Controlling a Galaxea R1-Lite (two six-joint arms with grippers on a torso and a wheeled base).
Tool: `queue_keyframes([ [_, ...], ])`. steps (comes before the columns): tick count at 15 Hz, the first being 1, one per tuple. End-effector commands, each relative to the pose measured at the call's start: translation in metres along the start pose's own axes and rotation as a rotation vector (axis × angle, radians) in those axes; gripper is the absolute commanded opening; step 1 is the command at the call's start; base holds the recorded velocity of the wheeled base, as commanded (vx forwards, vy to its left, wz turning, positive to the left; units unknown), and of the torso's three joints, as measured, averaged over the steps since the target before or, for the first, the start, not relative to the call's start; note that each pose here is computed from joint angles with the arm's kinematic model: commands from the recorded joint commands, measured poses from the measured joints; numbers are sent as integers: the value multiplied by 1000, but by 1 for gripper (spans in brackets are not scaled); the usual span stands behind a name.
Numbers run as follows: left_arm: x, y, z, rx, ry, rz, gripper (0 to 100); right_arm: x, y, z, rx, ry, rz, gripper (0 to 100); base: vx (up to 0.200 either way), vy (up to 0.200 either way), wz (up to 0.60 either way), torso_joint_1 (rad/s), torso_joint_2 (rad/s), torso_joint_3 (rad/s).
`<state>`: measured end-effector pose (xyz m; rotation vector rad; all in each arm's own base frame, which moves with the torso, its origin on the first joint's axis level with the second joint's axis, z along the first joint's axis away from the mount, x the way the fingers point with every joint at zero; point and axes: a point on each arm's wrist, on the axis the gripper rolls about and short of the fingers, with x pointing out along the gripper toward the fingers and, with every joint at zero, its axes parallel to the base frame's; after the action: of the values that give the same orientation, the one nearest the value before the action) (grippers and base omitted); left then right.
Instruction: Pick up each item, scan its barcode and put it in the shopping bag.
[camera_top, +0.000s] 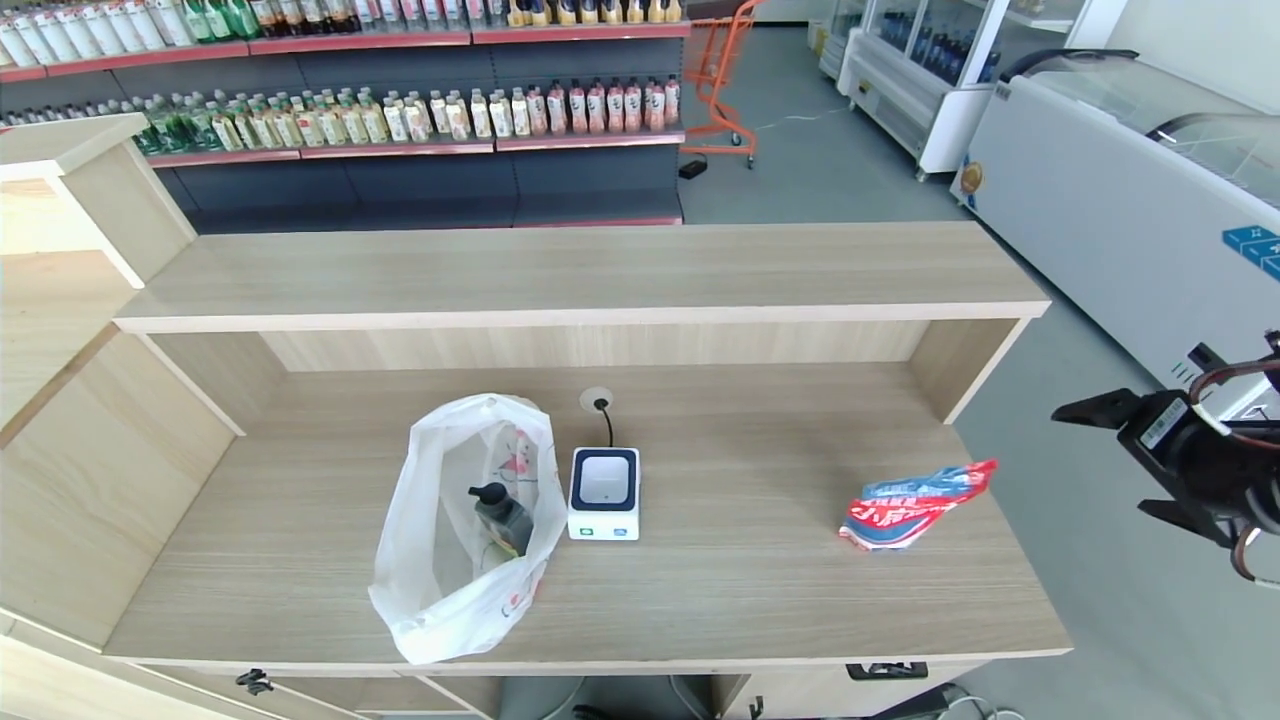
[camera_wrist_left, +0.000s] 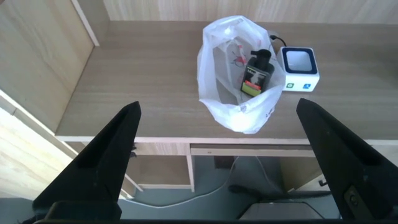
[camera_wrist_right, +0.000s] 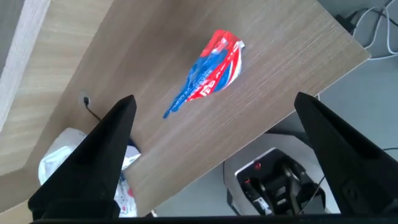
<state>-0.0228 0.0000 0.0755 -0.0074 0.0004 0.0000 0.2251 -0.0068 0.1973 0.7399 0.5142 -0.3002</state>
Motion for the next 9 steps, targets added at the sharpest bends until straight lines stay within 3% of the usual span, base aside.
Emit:
queue_keyframes([
  [1,0,0,0,0,1,0,100,36,-1,-1,25,52,-107,100,0,0,0,0,0,0],
  [5,0,0,0,0,1,0,100,106,0,-7,-3,78,-263,100,0,0,0,0,0,0],
  [9,0,0,0,0,1,0,100,150,7,-40,-61,139,-265,100,0,0,0,0,0,0],
])
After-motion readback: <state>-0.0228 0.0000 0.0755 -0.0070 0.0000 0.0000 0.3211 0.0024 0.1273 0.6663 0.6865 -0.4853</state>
